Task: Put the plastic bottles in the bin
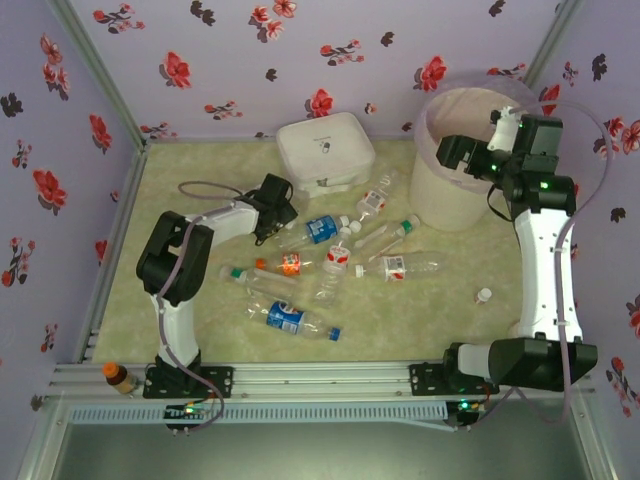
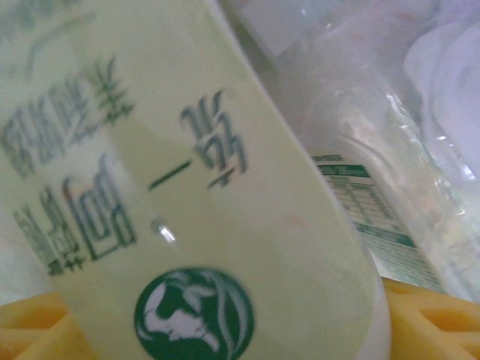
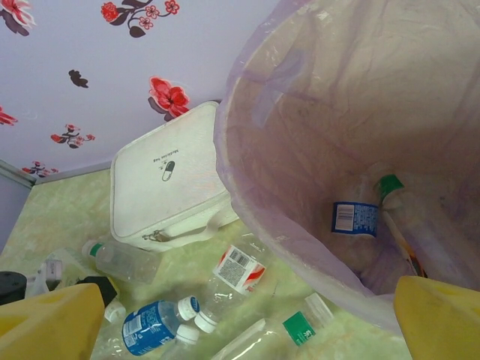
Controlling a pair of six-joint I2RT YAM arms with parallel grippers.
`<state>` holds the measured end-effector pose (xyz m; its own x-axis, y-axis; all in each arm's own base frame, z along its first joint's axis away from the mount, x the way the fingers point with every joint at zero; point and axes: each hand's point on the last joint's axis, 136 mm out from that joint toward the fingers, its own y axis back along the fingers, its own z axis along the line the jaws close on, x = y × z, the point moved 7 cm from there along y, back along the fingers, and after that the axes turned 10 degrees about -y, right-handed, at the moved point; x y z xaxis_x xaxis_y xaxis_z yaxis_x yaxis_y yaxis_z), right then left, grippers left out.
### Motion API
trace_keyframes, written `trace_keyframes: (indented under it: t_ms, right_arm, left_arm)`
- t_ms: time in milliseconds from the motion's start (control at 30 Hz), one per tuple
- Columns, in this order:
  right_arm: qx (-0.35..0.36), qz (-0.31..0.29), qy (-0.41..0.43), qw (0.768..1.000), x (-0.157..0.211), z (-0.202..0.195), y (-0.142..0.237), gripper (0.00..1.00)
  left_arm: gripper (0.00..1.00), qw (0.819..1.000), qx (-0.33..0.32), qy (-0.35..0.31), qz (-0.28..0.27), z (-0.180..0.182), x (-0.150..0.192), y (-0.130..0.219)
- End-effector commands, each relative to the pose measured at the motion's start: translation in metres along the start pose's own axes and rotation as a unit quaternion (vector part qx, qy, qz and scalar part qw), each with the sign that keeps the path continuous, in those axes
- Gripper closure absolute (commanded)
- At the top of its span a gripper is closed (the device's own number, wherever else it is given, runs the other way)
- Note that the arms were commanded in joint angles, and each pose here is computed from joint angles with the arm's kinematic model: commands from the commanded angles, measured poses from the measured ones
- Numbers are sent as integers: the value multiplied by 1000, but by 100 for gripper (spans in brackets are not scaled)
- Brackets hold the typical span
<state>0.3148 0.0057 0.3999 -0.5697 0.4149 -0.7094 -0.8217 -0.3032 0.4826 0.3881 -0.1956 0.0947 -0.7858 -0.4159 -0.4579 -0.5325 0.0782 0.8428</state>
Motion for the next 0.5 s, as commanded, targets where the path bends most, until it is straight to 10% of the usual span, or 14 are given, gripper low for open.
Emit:
trace_keyframes:
  t_ms: [0,467]
  right_arm:
    - [-14,-17,2,1000,-1,7,8,1]
    - [-76,-24,-12,997,2,19,11,3]
  left_arm:
    - [30,1000,-1,25,-5,9,1,0]
    - [52,997,-26,-33,-67,23,-27,49]
